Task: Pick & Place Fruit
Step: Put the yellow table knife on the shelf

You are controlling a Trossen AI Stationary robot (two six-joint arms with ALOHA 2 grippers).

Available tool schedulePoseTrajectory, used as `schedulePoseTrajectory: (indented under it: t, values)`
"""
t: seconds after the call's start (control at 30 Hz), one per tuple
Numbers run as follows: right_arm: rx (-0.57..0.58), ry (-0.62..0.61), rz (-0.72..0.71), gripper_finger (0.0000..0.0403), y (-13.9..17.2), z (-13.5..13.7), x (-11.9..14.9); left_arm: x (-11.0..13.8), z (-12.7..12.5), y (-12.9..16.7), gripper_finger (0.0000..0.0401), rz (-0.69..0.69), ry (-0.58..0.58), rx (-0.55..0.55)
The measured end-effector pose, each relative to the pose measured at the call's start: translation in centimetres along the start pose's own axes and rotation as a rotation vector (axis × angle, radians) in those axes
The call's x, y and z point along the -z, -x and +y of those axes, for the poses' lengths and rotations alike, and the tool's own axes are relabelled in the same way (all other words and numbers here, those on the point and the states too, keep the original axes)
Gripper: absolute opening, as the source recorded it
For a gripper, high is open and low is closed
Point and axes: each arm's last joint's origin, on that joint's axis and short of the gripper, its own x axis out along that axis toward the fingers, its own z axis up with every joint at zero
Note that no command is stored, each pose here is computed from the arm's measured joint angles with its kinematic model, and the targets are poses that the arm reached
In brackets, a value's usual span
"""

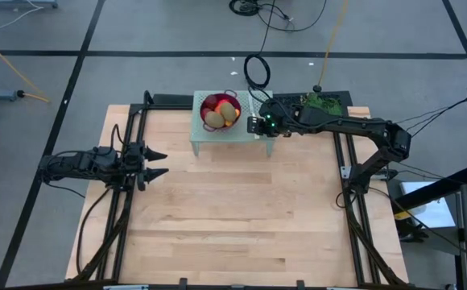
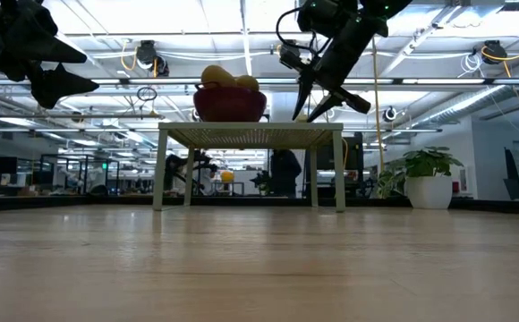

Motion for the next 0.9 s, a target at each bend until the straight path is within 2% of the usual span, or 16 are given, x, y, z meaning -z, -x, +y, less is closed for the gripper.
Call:
schedulePoseTrajectory:
  t: [0.9]
  values:
    - [-0.042,-0.001,0.014,0.0093,0.01,0.36,0.05,0.0,0.0,0.0,0.0282,0.0,0.02,0.0]
